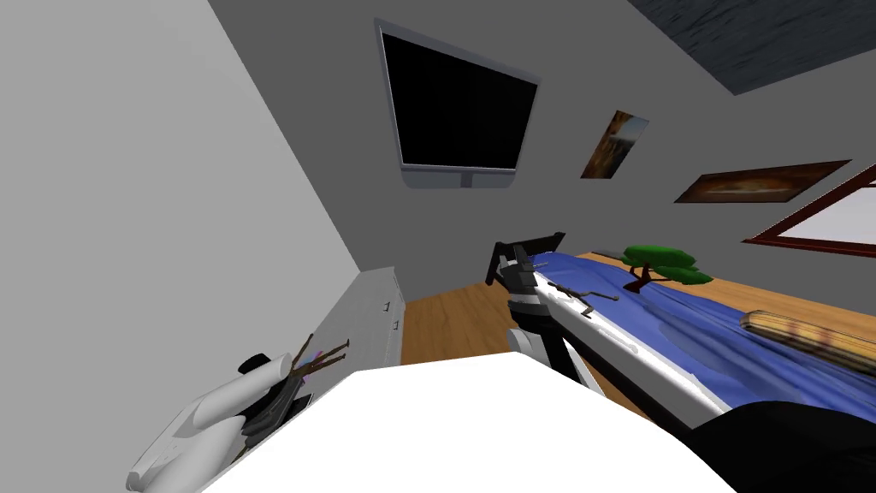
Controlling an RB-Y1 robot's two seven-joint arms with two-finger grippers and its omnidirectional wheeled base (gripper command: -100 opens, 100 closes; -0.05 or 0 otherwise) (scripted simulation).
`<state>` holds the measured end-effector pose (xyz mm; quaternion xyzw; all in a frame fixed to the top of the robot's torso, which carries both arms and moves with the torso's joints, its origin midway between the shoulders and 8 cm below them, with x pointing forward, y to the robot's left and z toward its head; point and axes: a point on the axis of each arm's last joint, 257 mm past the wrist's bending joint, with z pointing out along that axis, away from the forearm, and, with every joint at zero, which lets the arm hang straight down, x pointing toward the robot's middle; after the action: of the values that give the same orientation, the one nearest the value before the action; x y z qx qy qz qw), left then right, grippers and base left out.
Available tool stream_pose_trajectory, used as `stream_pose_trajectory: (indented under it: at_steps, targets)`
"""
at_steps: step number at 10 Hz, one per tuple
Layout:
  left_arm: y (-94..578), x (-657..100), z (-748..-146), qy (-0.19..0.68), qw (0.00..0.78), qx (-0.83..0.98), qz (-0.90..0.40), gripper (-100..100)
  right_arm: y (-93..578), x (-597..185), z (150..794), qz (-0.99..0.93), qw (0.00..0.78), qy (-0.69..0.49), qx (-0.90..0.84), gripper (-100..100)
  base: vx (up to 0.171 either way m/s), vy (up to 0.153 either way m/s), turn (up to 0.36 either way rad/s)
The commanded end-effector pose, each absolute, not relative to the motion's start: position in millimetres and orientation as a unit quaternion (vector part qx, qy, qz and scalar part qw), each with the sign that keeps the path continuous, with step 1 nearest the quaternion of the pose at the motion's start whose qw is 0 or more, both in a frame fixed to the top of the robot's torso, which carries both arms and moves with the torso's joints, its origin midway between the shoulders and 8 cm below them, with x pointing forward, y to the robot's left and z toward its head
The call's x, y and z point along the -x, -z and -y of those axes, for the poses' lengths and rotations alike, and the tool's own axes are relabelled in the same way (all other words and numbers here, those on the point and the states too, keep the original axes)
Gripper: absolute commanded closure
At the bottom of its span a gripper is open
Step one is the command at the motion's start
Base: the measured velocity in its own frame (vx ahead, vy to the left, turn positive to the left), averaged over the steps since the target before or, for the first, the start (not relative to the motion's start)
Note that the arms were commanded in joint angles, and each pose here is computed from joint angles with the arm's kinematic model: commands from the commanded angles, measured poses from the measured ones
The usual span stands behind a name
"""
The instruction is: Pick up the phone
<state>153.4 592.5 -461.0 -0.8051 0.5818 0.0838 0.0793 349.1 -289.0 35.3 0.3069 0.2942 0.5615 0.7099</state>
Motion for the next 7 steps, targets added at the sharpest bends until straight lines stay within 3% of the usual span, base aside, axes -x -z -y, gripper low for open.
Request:
stream_pose_trajectory:
  at_steps: [1, 7]
  targets:
    - [463, -155, -599, -0.084, 0.080, 0.815, -0.567, -100, -35, -349, 289, -0.294, 0.710, -0.561, -0.307, 0, -0.111, 0.001, -0.234]
    - [471, -155, -614, -0.087, 0.077, 0.841, -0.528, -100, -35, -349, 289, -0.294, 0.710, -0.561, -0.307, 0, -0.096, -0.002, -0.157]
